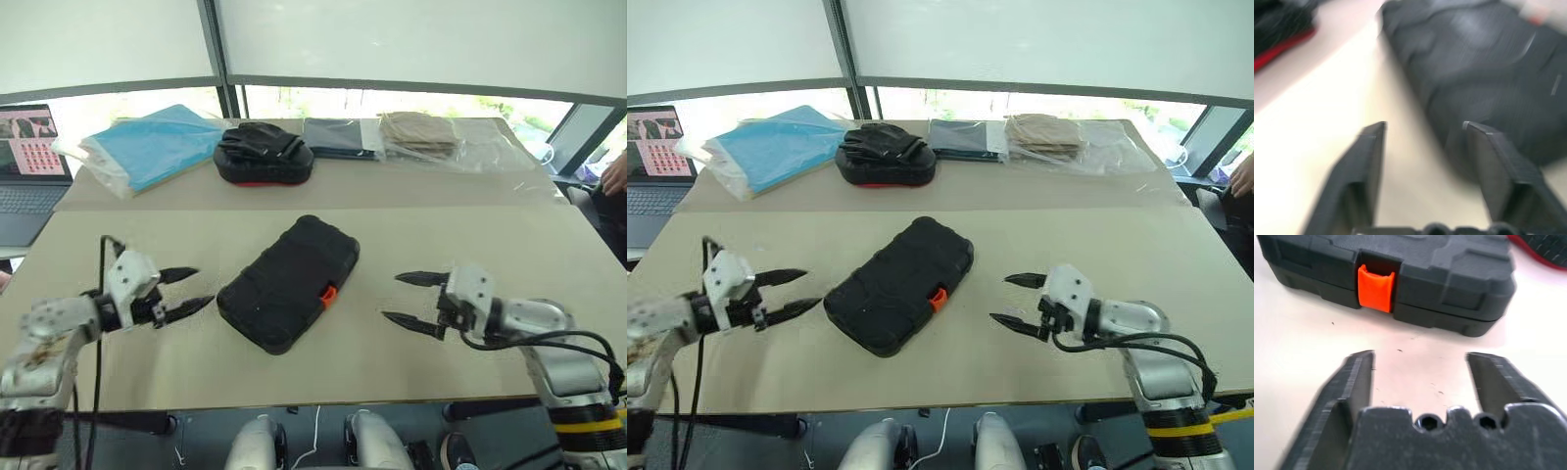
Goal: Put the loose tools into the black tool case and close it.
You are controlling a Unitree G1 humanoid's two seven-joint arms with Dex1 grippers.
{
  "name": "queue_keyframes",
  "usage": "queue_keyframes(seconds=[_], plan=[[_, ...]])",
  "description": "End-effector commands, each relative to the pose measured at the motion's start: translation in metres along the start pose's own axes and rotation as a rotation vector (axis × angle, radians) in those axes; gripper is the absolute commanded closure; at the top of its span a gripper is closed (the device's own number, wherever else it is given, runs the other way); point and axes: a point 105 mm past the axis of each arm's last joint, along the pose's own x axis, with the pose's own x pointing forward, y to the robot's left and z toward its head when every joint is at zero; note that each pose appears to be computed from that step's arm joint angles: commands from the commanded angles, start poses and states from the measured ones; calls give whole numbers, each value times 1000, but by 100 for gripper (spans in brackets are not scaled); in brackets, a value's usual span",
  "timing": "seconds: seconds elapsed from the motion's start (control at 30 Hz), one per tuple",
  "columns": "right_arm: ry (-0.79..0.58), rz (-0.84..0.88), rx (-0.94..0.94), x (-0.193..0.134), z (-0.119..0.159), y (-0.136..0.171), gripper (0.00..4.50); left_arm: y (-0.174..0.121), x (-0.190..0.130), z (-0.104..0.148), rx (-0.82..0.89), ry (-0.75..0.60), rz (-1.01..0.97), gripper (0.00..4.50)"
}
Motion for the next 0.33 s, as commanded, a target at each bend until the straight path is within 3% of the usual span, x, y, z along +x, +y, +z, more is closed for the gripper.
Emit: queue_keyframes(seconds=[0.03, 0.2, 0.33], plan=[[-35, 9, -20, -21, 0, -1, 0, -4, -32, -25, 12, 54, 78, 2], [-2, 3, -30, -33, -15, 1, 0, -12, -47, -36, 61, 72, 146, 2], [-4, -56, -60, -35, -19, -8, 0, -16, -44, -30, 70, 31, 162, 2]])
